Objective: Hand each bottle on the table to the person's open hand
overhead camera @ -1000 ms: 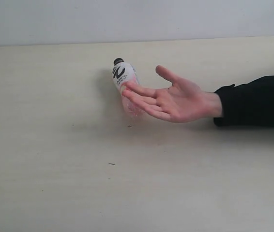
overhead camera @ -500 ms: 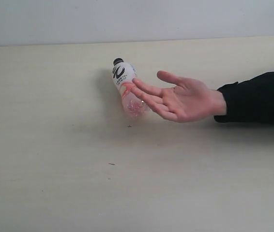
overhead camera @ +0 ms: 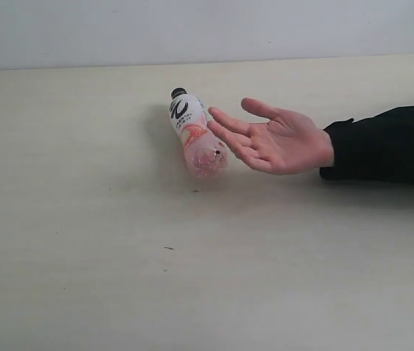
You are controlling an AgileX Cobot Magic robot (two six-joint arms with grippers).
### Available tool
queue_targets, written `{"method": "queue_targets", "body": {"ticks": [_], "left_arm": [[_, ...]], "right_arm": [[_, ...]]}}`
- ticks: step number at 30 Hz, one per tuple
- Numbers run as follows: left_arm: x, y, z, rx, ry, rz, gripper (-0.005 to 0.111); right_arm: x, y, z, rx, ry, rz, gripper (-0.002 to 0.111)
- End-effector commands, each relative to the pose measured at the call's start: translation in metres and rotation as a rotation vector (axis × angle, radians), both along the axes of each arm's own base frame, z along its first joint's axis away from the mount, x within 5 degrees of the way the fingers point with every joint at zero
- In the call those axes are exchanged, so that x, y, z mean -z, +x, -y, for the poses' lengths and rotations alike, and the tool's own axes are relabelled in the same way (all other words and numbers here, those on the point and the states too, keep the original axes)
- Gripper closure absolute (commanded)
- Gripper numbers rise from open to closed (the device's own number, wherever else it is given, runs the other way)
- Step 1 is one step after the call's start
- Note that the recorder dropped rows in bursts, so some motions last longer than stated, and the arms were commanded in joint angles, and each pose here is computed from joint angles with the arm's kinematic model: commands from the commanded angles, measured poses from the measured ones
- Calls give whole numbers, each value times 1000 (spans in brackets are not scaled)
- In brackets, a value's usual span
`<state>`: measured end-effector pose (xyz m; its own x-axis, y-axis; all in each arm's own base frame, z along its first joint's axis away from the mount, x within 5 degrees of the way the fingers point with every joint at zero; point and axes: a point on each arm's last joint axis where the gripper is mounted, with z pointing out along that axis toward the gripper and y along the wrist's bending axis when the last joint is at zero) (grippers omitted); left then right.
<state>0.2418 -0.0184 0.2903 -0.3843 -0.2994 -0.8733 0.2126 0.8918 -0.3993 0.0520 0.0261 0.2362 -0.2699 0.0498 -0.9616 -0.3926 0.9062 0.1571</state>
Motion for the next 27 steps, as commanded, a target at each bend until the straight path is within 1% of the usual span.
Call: {"method": "queue_targets", "body": {"ticks": [1,2,3,6,7,8,10,11,13,15,18,20,21,23,24,25,27], "left_arm": [[-7,29,9,139,71,-105,97],[-11,33,12,152,51,-105,93],[-13,36,15,182,44,-103,85],[-23,42,25,297,59,-63,57],[-23,42,28,355,97,-40,44],[-23,43,29,382,135,-15,37],[-22,43,30,435,229,41,25],[-22,43,30,452,267,65,23],[-20,42,33,494,277,77,23],[-21,41,34,506,283,82,23],[-26,46,35,469,352,121,23],[-30,48,35,454,419,163,24],[-33,48,35,455,457,191,26],[-39,50,32,424,516,225,34],[-42,50,29,397,542,237,43],[-44,50,27,368,564,242,53],[-47,51,22,311,617,252,80]], "right_arm": [[0,0,0,-1,-4,6,108],[0,0,0,-1,-4,6,108],[0,0,0,-1,-4,6,108],[0,0,0,-1,-4,6,108],[0,0,0,-1,-4,6,108],[0,0,0,-1,-4,6,108],[0,0,0,-1,-4,6,108],[0,0,0,-1,-4,6,108],[0,0,0,-1,-4,6,108],[0,0,0,-1,-4,6,108],[0,0,0,-1,-4,6,108],[0,0,0,-1,-4,6,108],[0,0,0,-1,-4,6,108],[0,0,0,-1,-4,6,108],[0,0,0,0,-3,8,108],[0,0,0,0,-2,10,108],[0,0,0,0,-1,12,108]]}}
